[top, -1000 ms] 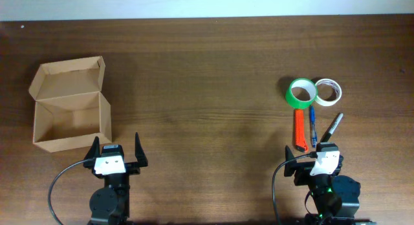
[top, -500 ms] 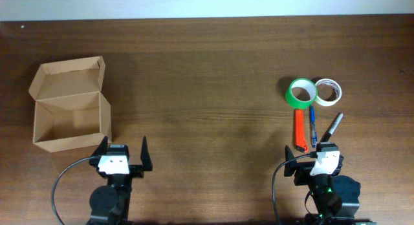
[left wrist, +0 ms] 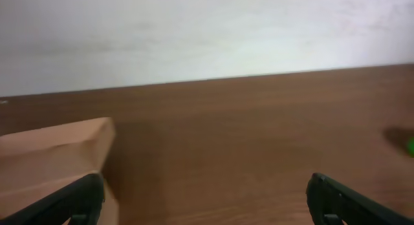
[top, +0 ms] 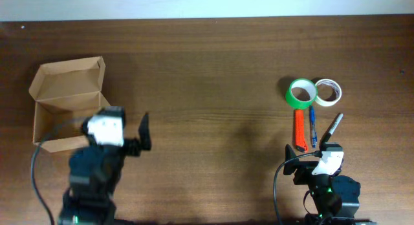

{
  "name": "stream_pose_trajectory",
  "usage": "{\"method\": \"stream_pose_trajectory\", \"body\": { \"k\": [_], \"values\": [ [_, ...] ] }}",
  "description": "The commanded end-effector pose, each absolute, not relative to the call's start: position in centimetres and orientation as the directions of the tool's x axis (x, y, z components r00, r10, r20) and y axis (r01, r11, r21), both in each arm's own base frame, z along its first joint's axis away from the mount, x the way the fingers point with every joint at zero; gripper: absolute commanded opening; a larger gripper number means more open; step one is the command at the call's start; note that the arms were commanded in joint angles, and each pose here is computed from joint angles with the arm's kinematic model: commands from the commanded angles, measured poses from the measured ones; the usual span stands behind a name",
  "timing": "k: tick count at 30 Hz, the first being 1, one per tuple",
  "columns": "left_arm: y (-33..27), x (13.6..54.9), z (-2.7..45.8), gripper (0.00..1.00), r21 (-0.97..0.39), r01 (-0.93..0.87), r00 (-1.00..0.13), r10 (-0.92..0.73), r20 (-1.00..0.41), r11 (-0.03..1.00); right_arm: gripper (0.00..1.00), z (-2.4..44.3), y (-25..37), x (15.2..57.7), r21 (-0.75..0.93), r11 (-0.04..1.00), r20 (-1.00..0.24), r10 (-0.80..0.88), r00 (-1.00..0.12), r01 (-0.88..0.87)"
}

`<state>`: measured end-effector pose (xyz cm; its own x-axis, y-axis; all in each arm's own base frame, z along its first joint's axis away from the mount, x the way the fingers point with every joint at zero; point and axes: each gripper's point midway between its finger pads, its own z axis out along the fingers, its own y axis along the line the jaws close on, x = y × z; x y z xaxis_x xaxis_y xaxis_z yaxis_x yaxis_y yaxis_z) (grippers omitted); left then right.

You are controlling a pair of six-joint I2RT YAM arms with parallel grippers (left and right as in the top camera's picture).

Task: Pack container
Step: 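Move the left gripper over the cardboard box and lower into it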

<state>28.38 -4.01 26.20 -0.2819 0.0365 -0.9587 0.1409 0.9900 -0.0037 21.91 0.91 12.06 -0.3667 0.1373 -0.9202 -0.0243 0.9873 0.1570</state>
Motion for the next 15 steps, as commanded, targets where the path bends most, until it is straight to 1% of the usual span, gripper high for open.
{"method": "stream_pose_trajectory", "body": {
  "k": [1,4,7,8,9,10,11,12,13,15],
  "values": [
    [-6.2,30.4,28.2,1.00,-0.043,0.241,-0.300,0.032,-0.954,0.970,0.99,12.9,0.9,21.9,0.209,0.978,-0.917,0.193,-0.349,-0.007],
    [-6.5,31.8,29.8,1.00,-0.033,0.245,-0.289,0.041,-0.957,0.969,0.99,15.5,0.9,21.8,0.211,0.977,-0.934,0.197,-0.299,-0.015],
    [-6.6,33.1,30.6,1.00,0.016,0.257,-0.293,0.093,-0.952,0.966,0.99,19.8,0.4,21.4,0.192,0.981,-0.953,0.187,-0.240,0.001],
    [-6.6,33.5,30.7,1.00,0.030,0.262,-0.305,0.113,-0.946,0.964,0.99,20.8,0.1,21.3,0.182,0.983,-0.954,0.180,-0.238,0.014],
    [-6.7,33.8,30.6,1.00,0.041,0.268,-0.324,0.130,-0.937,0.963,0.99,21.8,-0.2,21.4,0.156,0.987,-0.955,0.158,-0.249,0.027],
    [-6.5,34.6,30.3,1.00,0.053,0.266,-0.374,0.154,-0.914,0.962,0.99,23.5,-0.4,21.8,0.099,0.995,-0.948,0.104,-0.300,0.029],
    [-6.4,34.9,30.2,1.00,0.057,0.265,-0.399,0.163,-0.902,0.963,0.99,24.6,-0.6,22.3,0.075,0.997,-0.939,0.081,-0.333,0.031],
    [-6.2,35.4,30.2,1.00,0.055,0.260,-0.426,0.166,-0.889,0.964,0.99,25.5,-0.8,22.8,0.055,0.998,-0.933,0.065,-0.355,0.036],
    [-5.7,36.0,30.1,1.00,0.050,0.247,-0.457,0.163,-0.874,0.968,0.99,27.7,-1.5,23.9,0.032,0.997,-0.922,0.056,-0.384,0.070],
    [-4.8,36.8,30.1,1.00,0.053,0.229,-0.497,0.164,-0.852,0.972,0.99,30.8,-2.5,25.4,0.009,0.994,-0.914,0.054,-0.402,0.111]
  ]
}}
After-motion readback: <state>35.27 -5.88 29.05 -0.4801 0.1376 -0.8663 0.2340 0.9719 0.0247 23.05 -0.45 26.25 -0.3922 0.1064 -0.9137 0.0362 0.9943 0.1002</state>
